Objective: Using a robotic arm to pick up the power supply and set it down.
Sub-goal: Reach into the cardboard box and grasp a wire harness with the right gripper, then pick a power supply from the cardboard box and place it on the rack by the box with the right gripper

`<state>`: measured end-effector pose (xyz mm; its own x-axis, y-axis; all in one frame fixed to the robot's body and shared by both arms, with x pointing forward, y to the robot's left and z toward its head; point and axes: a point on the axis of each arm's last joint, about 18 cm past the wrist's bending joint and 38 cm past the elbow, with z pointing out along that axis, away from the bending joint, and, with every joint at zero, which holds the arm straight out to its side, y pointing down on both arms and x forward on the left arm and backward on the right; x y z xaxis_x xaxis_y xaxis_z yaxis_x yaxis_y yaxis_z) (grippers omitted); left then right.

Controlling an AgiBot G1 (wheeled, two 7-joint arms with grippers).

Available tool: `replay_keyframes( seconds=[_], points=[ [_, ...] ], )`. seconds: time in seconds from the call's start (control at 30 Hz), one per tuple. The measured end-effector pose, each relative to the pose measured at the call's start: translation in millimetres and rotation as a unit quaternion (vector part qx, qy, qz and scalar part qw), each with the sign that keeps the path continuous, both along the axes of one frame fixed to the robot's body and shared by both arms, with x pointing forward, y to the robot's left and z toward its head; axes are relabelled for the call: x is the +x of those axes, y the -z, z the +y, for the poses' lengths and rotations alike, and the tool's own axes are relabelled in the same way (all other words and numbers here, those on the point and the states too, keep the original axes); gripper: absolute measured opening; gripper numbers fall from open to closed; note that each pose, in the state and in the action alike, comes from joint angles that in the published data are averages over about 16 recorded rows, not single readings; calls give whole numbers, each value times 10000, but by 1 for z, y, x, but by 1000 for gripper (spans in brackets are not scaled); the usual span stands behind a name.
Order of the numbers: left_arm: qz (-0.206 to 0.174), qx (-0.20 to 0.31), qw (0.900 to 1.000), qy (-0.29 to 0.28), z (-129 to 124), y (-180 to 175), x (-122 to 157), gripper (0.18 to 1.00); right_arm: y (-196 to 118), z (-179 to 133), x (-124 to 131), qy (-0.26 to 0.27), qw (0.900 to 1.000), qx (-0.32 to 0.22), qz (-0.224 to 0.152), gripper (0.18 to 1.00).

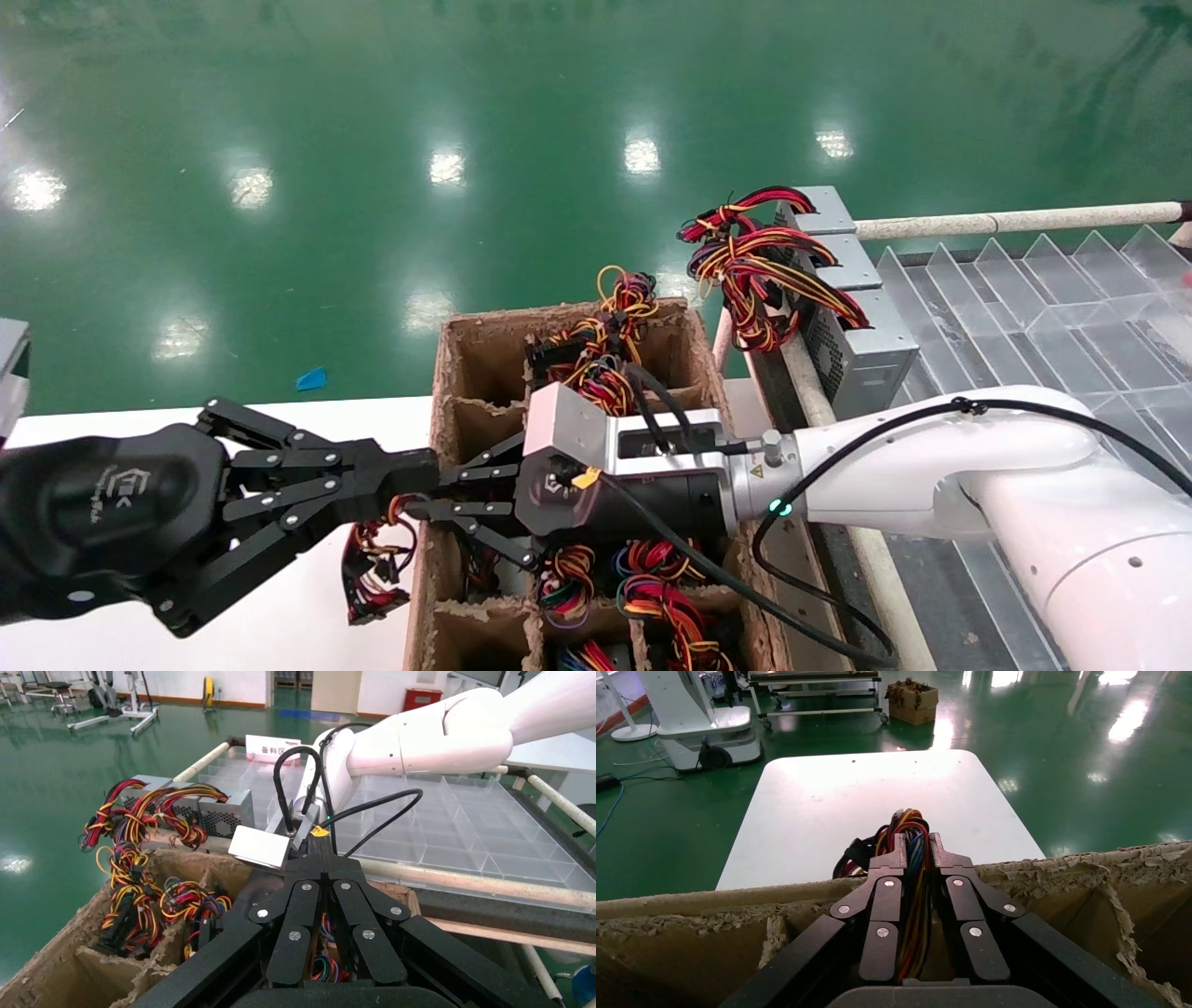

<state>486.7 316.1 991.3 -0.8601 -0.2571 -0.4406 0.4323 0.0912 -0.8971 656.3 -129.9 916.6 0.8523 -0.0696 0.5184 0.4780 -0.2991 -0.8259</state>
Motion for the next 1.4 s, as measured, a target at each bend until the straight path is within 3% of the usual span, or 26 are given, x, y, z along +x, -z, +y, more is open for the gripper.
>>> replay_keyframes(
  seconds=[0.27,0.67,1.07,1.4],
  points=[
    [0,0,10000,0,0,0,0,191,-10,-6,-4,-92,9999,60,-64,237],
    [0,0,10000,0,0,0,0,191,-49,-20,-18,-341,9979,412,-353,222],
    [0,0,10000,0,0,0,0,191,-120,-44,-46,-540,9890,1012,-938,220],
    [0,0,10000,0,0,0,0,191,-198,-72,-81,-563,9715,1429,-1806,219]
  ],
)
